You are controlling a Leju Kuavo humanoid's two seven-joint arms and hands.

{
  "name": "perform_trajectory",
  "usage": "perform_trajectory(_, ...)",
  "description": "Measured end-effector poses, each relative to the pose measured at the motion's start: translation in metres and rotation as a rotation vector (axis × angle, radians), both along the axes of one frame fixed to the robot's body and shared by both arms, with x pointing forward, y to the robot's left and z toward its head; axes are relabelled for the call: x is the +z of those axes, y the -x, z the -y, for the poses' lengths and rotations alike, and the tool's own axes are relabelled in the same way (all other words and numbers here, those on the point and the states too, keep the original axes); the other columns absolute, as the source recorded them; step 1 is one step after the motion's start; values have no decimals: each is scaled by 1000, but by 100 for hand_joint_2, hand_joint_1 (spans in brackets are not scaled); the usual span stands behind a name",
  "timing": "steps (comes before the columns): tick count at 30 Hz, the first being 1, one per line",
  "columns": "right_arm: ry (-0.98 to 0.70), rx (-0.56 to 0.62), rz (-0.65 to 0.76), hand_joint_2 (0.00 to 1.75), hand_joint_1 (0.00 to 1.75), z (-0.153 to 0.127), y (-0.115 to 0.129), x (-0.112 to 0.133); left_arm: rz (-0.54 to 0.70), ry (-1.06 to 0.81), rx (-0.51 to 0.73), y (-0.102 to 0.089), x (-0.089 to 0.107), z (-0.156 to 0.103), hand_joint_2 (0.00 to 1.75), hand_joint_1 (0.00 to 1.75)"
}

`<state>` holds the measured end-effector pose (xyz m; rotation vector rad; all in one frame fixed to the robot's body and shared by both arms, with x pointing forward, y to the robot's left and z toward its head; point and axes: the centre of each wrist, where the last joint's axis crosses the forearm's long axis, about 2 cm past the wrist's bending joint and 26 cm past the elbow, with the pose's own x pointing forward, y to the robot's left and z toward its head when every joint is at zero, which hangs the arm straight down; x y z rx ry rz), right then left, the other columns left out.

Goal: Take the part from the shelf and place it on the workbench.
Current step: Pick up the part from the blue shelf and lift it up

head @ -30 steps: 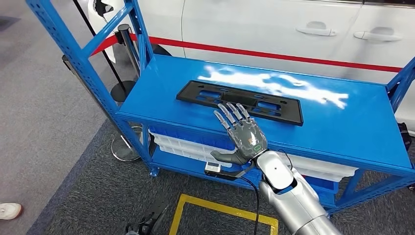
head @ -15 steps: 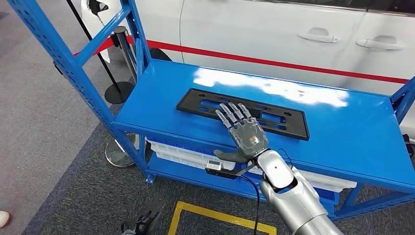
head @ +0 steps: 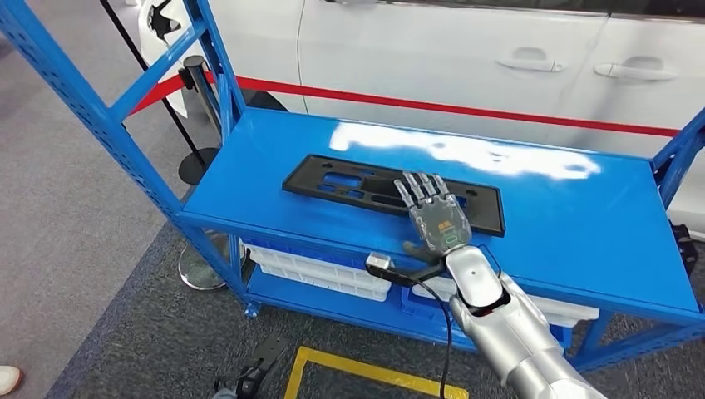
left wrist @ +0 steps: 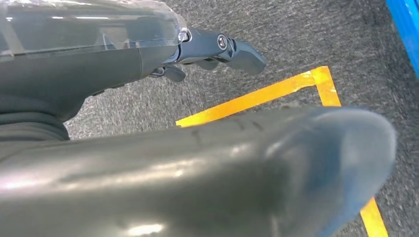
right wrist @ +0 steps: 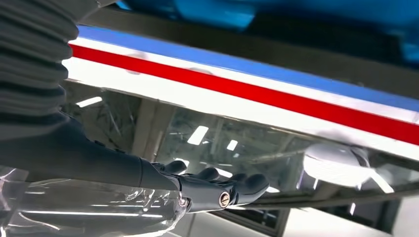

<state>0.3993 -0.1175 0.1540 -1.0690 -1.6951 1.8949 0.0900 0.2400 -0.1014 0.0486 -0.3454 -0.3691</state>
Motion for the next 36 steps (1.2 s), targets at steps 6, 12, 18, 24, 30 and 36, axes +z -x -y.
perform_trajectory(6, 107, -72, -3, 175, 35, 4, -4, -3, -1, 1, -8, 0, 0, 0, 0, 0)
perform_trajectory(12, 220, -87, -5, 175, 172, 5, -11, 2, 2, 7, -13, -3, 1, 0, 0, 0)
perform_trajectory(18, 248, -83, -27, 175, 175, 8, -12, 0, 2, 11, -14, -3, 1, 2, 0, 0)
perform_trajectory(24, 257, -76, -25, 175, 175, 8, -16, 6, 3, 16, -14, -2, 1, 3, 0, 0)
perform_trajectory(30, 267, -61, -38, 175, 175, 3, -18, 11, 5, 18, -15, -1, 1, 3, 0, 0)
perform_trajectory(36, 246, -47, -88, 175, 175, 4, -16, 7, 4, 22, -15, 1, 0, 3, 0, 0)
